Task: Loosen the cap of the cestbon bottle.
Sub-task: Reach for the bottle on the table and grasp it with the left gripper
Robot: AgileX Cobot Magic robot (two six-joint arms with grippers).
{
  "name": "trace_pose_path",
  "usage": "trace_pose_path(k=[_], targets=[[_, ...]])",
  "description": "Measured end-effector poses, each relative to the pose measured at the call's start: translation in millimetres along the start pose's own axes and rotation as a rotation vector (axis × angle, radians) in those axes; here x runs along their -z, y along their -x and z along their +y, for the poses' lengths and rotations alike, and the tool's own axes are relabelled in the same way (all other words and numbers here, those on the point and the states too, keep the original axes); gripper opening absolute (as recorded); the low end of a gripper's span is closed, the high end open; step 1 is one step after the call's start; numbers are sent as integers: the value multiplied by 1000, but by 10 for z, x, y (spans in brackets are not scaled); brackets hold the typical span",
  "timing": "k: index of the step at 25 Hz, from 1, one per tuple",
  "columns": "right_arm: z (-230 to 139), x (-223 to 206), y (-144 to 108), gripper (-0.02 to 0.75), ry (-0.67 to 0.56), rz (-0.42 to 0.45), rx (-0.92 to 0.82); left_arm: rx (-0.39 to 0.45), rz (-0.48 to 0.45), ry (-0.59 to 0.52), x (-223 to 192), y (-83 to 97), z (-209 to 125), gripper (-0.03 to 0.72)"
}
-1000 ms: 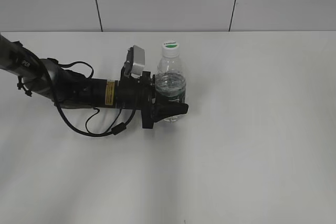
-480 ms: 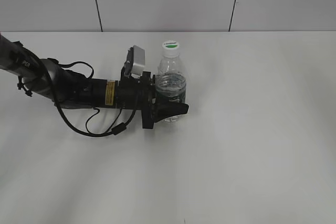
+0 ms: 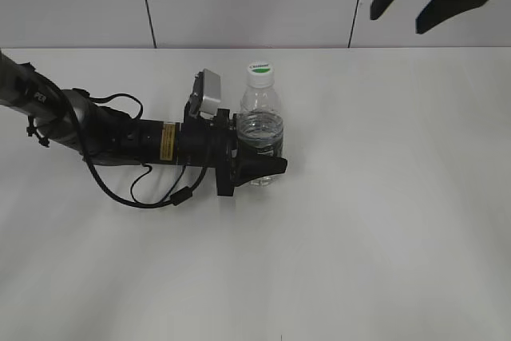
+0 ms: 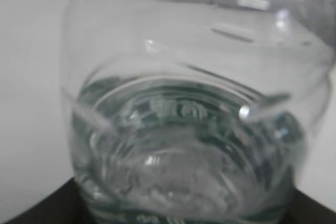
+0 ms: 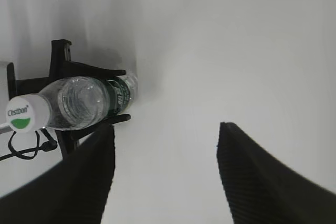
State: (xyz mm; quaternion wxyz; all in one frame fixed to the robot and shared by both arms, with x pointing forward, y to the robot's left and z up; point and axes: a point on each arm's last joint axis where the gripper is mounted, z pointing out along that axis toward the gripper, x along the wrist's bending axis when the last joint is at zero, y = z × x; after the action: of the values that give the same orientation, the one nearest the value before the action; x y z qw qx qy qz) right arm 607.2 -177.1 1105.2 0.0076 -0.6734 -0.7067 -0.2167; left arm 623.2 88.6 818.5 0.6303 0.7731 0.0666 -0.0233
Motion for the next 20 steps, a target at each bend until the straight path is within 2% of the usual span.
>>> trace_pose_path(k=[10, 20], targets=[[1, -668, -528, 469, -118, 19, 102, -4, -6, -5, -1, 6, -4, 410], [84, -595, -803, 469, -65, 80, 136, -10, -18, -10, -1, 17, -9, 410]])
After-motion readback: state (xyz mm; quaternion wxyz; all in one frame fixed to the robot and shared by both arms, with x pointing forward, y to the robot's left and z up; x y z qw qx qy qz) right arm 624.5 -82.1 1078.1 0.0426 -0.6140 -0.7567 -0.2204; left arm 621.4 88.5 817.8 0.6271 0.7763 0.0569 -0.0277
